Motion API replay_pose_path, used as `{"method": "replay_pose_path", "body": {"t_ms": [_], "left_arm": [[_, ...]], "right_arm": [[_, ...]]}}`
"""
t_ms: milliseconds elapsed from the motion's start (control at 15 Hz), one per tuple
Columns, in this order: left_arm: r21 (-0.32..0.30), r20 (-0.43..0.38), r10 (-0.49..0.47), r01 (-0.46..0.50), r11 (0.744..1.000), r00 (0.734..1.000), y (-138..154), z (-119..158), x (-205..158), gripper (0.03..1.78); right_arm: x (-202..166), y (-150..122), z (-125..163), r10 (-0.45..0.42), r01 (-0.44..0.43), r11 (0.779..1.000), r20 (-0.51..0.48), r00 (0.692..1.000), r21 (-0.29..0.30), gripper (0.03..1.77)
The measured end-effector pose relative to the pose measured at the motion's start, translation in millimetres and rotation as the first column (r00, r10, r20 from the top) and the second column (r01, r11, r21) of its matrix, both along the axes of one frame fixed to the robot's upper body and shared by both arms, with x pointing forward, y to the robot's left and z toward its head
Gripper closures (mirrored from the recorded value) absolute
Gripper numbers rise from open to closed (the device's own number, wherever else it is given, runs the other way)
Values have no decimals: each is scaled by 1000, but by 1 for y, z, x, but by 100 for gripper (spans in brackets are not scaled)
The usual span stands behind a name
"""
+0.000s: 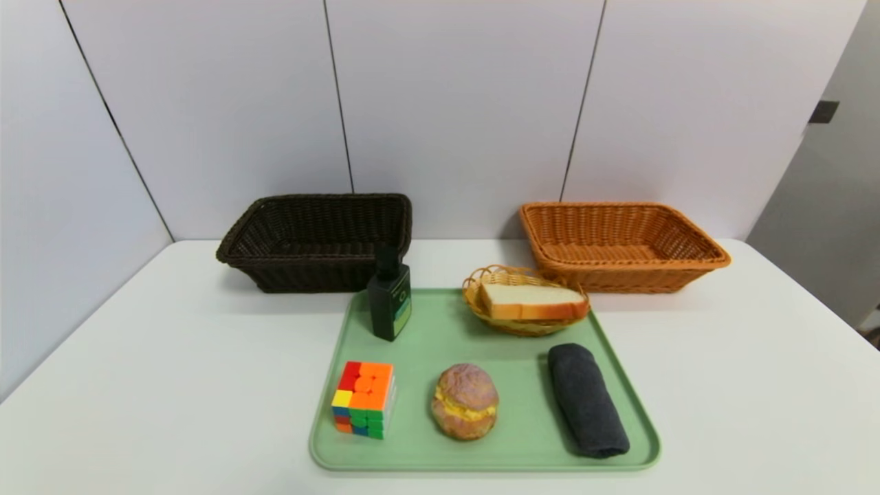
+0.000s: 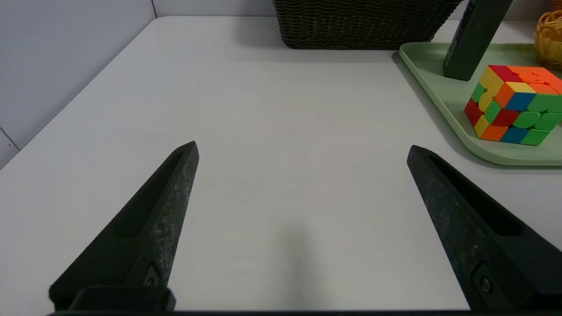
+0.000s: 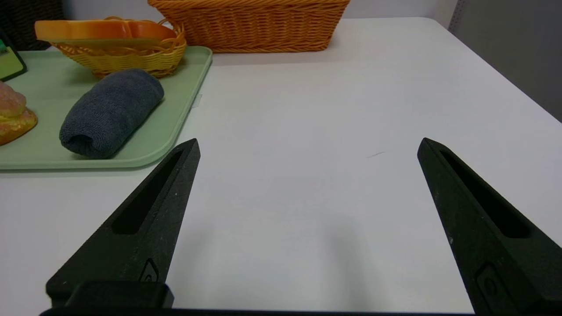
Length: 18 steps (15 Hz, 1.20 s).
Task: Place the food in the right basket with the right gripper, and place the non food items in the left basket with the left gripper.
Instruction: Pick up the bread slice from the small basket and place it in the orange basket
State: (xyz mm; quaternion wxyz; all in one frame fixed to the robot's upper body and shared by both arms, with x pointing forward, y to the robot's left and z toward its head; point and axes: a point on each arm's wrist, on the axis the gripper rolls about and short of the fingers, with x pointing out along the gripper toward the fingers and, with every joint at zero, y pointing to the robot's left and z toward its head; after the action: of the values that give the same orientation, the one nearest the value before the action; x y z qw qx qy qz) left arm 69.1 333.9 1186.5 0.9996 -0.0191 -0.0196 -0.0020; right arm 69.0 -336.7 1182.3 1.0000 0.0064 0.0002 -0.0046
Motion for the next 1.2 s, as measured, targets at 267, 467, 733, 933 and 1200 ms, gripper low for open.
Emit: {"method": "replay_pose_path", "body": {"t_ms": [267, 467, 733, 933, 1200], "left_arm": [[0, 0, 0, 0, 1000, 1000, 0, 0, 0, 12], [21, 0, 0, 0, 1000, 1000, 0, 0, 0, 12], [32, -1, -1, 1, 999, 1000, 0, 0, 0, 12], [11, 0, 1, -1, 1000, 1000, 0, 0, 0, 12], [5, 0, 0, 0, 1000, 1000, 0, 0, 0, 12]], "right_arm": [[0, 0, 0, 2, -2, 1000, 0, 1000, -7, 9], [0, 0, 0, 7, -7, 1000, 1, 1000, -20, 9], [0, 0, 0, 5, -5, 1000, 1, 1000, -12, 9], [0, 0, 0, 8, -8, 1000, 3, 1000, -19, 9], [-2, 0, 10, 17, -16, 1000, 67, 998, -13, 9]]}}
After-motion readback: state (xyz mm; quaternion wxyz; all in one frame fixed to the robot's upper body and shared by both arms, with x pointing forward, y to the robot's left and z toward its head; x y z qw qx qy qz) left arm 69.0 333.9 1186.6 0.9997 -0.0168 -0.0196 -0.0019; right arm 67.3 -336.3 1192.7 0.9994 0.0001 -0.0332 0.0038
